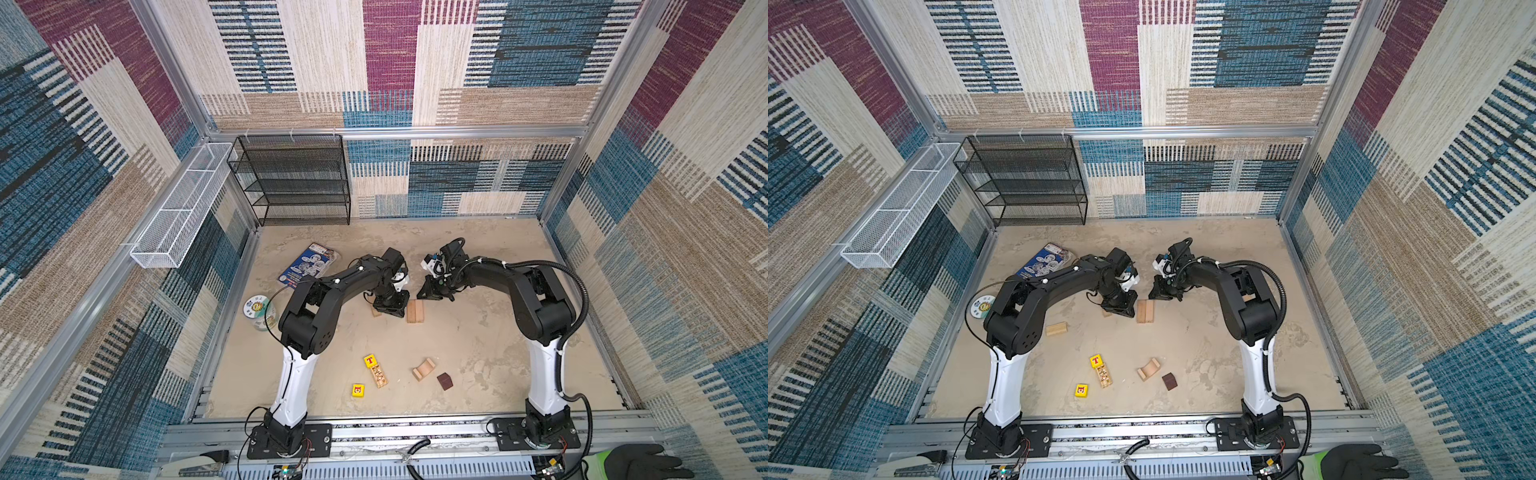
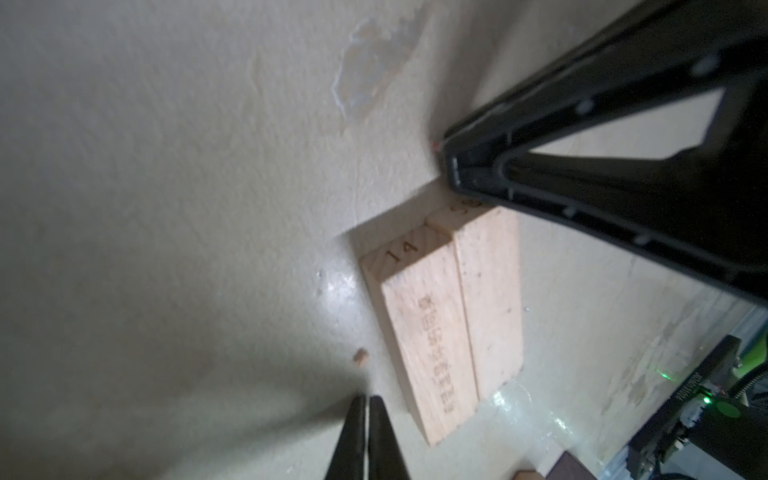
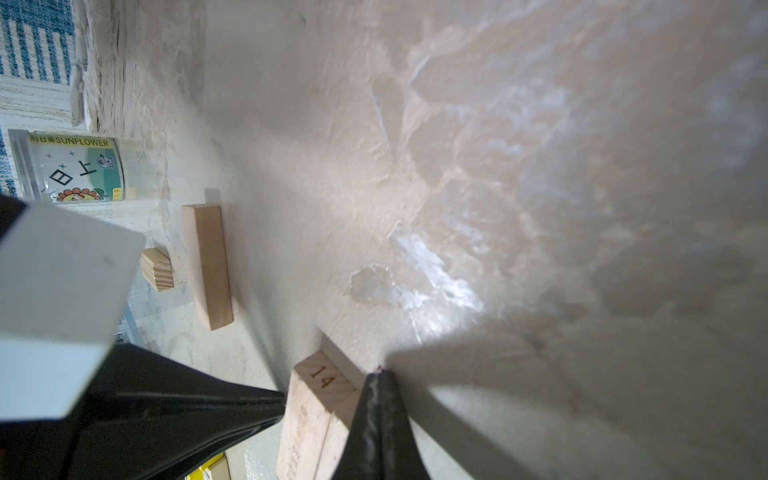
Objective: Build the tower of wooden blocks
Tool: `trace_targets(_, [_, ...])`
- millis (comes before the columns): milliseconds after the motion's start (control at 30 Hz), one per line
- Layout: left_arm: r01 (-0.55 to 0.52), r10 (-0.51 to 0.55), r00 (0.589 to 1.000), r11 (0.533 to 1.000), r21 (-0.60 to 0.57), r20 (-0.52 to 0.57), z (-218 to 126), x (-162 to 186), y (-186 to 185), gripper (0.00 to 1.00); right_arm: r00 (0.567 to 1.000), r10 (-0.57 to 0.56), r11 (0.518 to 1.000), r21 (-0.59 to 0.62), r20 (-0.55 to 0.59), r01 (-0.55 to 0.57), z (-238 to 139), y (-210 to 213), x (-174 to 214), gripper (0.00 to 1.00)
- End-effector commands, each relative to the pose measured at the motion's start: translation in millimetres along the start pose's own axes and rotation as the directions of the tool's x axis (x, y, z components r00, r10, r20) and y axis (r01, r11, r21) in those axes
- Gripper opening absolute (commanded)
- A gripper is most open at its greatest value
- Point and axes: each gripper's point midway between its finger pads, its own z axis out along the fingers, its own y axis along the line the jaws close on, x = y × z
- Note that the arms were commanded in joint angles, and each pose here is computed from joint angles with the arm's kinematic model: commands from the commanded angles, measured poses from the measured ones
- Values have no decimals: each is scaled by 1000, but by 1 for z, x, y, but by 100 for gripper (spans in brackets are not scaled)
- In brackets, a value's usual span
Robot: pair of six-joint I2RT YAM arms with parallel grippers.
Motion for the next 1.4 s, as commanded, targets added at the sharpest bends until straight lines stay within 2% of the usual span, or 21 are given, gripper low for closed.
trace_targets(0, [-11, 11, 1000, 1000, -9, 5, -4, 0, 0, 9, 1000, 19, 1000, 14, -10, -19, 0, -2, 4, 0])
trace_targets(1033, [-12, 12, 1000, 1000, -18, 13, -7, -1, 0, 9, 1000, 21, 999, 39, 6, -21, -3, -4, 0, 0])
trace_targets(1167, [-30, 31, 999, 999, -29, 33, -14, -4, -1, 9, 999, 13, 998, 60, 45, -15, -11, -2, -9, 9])
trace_targets(1367, [-91, 102, 989, 991, -96, 108, -42, -13, -1, 10, 994, -11, 995, 97, 107, 1, -27, 5, -26, 21])
